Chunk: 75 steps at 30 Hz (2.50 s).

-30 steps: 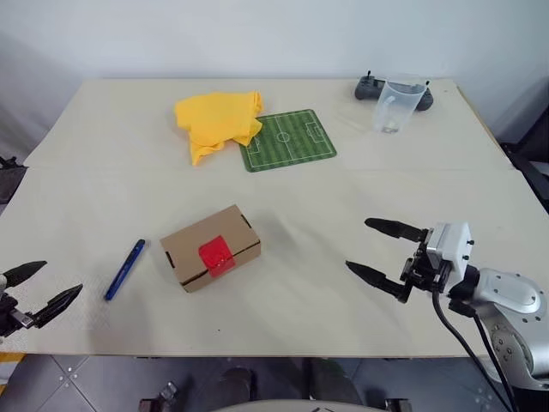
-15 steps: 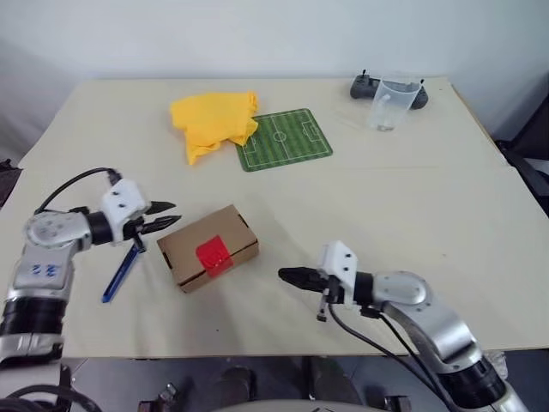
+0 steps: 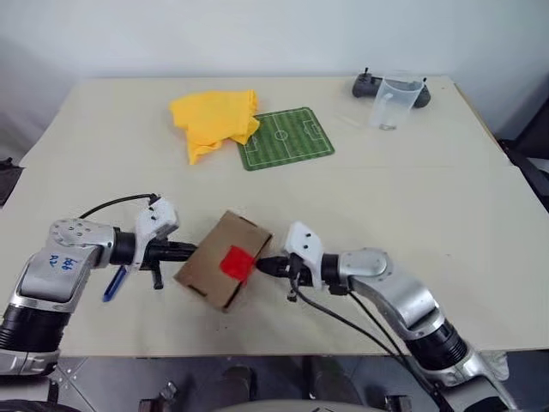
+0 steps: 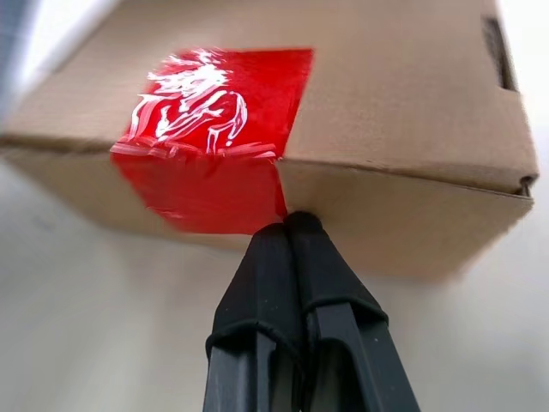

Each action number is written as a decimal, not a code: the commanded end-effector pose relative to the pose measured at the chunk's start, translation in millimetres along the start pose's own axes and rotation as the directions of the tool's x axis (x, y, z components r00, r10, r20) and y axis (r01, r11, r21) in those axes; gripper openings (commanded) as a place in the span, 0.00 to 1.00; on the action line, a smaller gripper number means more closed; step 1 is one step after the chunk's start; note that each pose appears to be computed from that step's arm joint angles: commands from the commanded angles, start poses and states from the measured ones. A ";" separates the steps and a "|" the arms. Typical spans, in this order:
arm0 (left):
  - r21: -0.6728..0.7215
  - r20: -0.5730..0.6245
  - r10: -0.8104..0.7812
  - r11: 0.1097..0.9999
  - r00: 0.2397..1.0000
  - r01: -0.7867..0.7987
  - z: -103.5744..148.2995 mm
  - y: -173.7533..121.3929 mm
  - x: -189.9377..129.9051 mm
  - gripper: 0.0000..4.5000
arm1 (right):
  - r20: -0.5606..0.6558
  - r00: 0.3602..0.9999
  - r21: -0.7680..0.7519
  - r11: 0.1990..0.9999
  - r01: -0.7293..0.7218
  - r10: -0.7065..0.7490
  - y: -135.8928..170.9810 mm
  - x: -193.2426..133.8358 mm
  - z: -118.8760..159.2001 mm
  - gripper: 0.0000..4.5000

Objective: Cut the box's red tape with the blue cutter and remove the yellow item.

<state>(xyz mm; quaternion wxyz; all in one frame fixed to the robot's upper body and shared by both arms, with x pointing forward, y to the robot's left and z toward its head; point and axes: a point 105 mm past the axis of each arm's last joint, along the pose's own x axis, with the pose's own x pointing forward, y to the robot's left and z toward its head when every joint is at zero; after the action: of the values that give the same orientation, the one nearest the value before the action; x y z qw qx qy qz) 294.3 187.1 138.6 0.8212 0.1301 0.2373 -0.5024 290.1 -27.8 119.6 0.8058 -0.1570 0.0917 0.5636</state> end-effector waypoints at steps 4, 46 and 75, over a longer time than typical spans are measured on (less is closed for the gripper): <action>-0.046 0.033 -0.086 0.995 0.996 0.088 10.0 -30.0 49.6 0.01 | 0.004 0.993 -0.039 0.992 0.122 -0.122 -36.9 -27.4 8.1 0.00; -0.123 0.169 0.558 0.830 0.813 -0.544 -98.2 22.9 -200.3 0.99 | 0.368 0.930 -0.198 0.976 0.087 -0.008 6.7 -154.0 51.9 1.00; -0.245 0.289 0.724 0.689 0.627 -0.682 -133.7 8.7 -111.5 0.99 | 0.409 0.884 -0.272 0.955 -0.117 0.225 44.2 -131.5 56.2 1.00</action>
<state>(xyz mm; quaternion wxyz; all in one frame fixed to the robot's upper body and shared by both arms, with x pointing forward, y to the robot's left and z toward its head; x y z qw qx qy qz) 220.5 332.1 83.2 0.9820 0.0507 0.0415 -0.1772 203.5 -111.5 202.5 0.7322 -0.1023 -0.1307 0.6606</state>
